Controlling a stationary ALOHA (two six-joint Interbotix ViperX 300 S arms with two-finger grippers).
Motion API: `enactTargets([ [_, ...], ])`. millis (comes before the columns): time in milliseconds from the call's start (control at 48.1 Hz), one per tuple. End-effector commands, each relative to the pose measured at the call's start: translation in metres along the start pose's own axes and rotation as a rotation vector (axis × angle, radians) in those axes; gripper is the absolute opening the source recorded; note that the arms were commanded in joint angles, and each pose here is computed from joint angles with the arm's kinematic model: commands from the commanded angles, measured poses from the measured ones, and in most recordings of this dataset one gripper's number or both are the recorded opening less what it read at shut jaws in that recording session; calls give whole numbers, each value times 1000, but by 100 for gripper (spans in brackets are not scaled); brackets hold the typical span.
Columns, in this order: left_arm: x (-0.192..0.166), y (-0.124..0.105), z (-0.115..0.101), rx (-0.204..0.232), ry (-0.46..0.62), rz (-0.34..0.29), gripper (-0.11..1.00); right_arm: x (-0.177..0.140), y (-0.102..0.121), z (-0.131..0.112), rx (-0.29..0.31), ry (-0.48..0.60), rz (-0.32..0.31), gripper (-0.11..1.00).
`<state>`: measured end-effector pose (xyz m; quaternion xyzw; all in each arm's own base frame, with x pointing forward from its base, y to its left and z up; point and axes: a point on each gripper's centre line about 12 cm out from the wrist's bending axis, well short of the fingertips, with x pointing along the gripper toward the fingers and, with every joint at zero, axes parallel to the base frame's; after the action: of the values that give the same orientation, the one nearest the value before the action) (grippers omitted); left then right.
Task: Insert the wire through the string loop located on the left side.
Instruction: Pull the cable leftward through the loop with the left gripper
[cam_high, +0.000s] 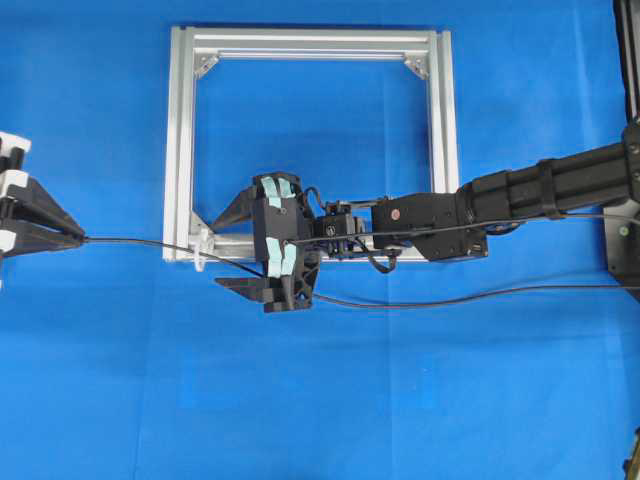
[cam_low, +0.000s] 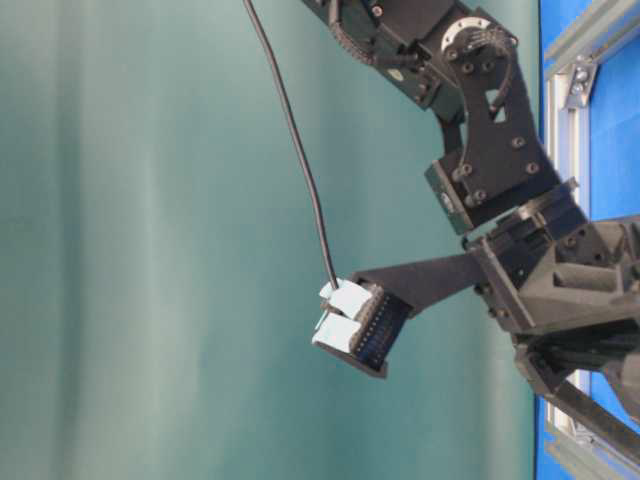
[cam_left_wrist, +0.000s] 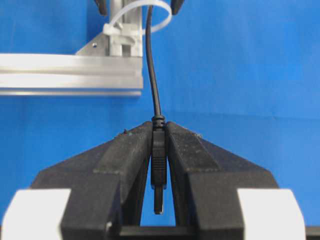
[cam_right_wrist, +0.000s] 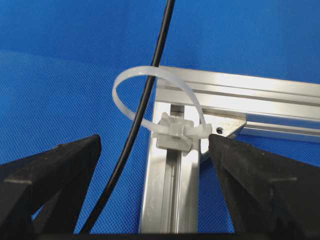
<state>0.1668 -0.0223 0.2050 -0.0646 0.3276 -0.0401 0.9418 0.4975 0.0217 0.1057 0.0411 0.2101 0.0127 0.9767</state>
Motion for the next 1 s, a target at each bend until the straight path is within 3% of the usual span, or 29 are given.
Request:
enactTargets([
  [0, -1, 0, 0, 5, 7, 4, 8, -8, 3, 29, -2, -70, 8, 95],
  [395, 0, 2, -5, 15, 11, 8, 8, -8, 4, 29, -3, -67, 9, 95],
  [520, 0, 2, -6, -7, 21, 8, 8, -8, 4, 29, -3, -72, 9, 95],
  [915, 0, 2, -7, -8, 19, 8, 9, -8, 3, 29, -1, -70, 7, 95],
  [977, -1, 2, -6, -11, 16, 7, 19, -8, 4, 29, -1, -72, 9, 95],
])
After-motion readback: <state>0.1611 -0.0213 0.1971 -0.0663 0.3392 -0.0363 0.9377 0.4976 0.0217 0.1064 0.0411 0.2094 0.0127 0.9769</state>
